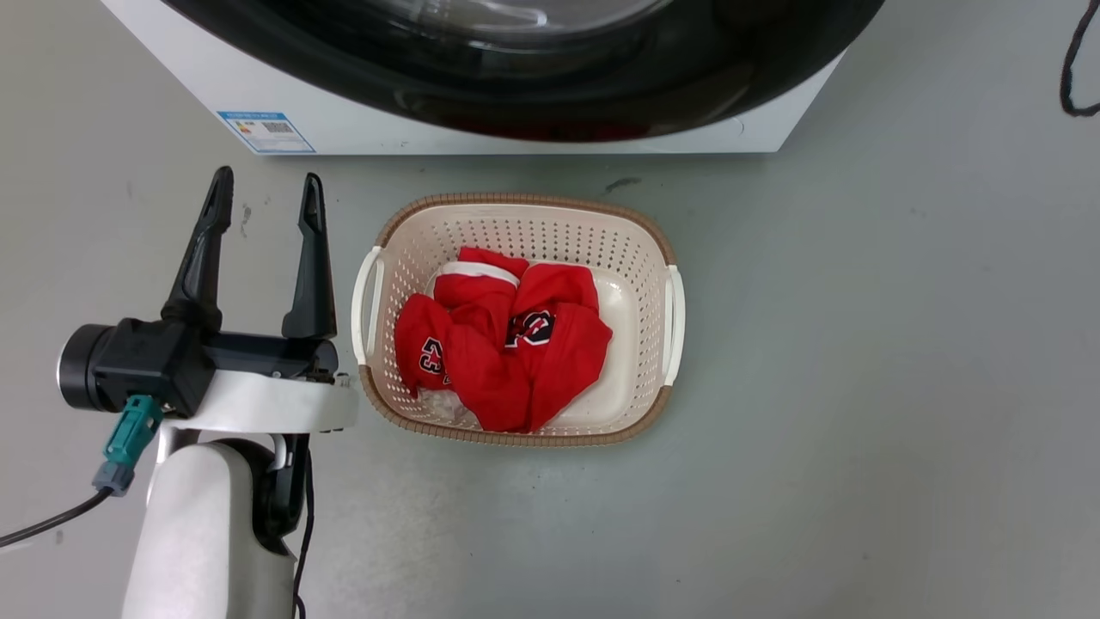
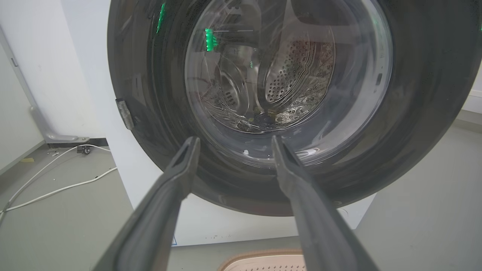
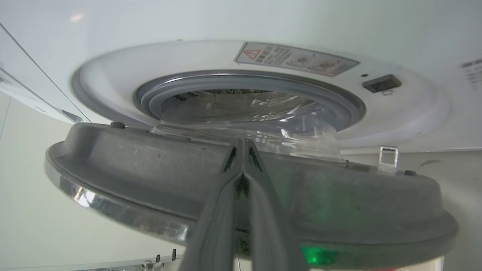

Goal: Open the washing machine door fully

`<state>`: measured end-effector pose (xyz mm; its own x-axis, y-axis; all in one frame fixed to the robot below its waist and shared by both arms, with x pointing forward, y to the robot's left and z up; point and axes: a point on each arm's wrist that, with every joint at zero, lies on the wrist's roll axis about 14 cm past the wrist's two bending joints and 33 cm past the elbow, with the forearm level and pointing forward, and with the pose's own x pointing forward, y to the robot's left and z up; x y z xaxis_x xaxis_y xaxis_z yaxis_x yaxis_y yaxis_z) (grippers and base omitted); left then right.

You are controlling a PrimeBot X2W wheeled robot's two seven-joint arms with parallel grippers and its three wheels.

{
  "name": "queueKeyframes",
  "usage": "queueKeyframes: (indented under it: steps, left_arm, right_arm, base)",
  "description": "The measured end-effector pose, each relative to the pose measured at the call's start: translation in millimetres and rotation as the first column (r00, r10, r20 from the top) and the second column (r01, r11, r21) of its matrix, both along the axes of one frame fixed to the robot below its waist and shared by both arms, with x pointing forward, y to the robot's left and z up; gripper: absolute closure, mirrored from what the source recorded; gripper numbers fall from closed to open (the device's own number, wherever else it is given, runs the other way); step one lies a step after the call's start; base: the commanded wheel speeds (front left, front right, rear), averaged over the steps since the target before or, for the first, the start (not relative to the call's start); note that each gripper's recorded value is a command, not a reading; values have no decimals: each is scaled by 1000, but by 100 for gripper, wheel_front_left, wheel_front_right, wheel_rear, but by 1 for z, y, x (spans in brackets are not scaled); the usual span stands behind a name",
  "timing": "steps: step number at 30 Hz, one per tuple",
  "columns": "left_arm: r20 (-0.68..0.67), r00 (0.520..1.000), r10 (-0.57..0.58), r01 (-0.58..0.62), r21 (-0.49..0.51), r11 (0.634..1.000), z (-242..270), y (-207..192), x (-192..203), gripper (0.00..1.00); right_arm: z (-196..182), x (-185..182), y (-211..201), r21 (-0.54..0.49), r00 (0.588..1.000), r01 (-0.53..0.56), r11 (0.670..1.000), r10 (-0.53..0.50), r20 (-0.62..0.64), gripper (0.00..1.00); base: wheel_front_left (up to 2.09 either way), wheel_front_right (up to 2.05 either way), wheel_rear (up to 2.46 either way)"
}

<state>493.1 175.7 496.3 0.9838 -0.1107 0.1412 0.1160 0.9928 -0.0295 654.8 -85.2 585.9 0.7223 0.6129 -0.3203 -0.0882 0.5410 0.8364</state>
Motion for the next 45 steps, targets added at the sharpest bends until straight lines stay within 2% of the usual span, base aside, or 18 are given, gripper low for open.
queueKeyframes:
  steps: [9,18,27,28,33,41,45]
  left_arm:
    - [10,1000,-7,7,-12,1000,11,-5,-13,0]
    - [26,1000,4,-4,-13,1000,27,-3,-38,0]
    - [44,999,32,-32,-15,999,42,4,-73,0]
    - [52,998,45,-44,-17,999,46,8,-84,0]
    - [60,996,72,-72,-17,997,50,16,-99,0]
    - [68,992,106,-106,-14,994,54,27,-112,0]
    - [67,991,116,-115,-15,993,53,30,-114,0]
  right_arm:
    - [1,-40,23,-20,987,-156,988,155,-51,100]
    - [5,-95,47,-28,946,-317,948,314,-76,100]
    - [15,-163,73,-10,872,-488,873,487,-58,100]
    - [20,-182,86,1,843,-538,843,537,-28,100]
    - [22,-211,110,23,790,-613,790,613,7,100]
    - [20,-248,147,66,723,-691,720,688,65,100]
    - [14,-258,162,86,707,-707,702,703,74,100]
  base:
    - [0,0,0]
    - [0,0,0]
    - [0,0,0]
    - [0,0,0]
    - [0,0,0]
    - [0,0,0]
    - [0,0,0]
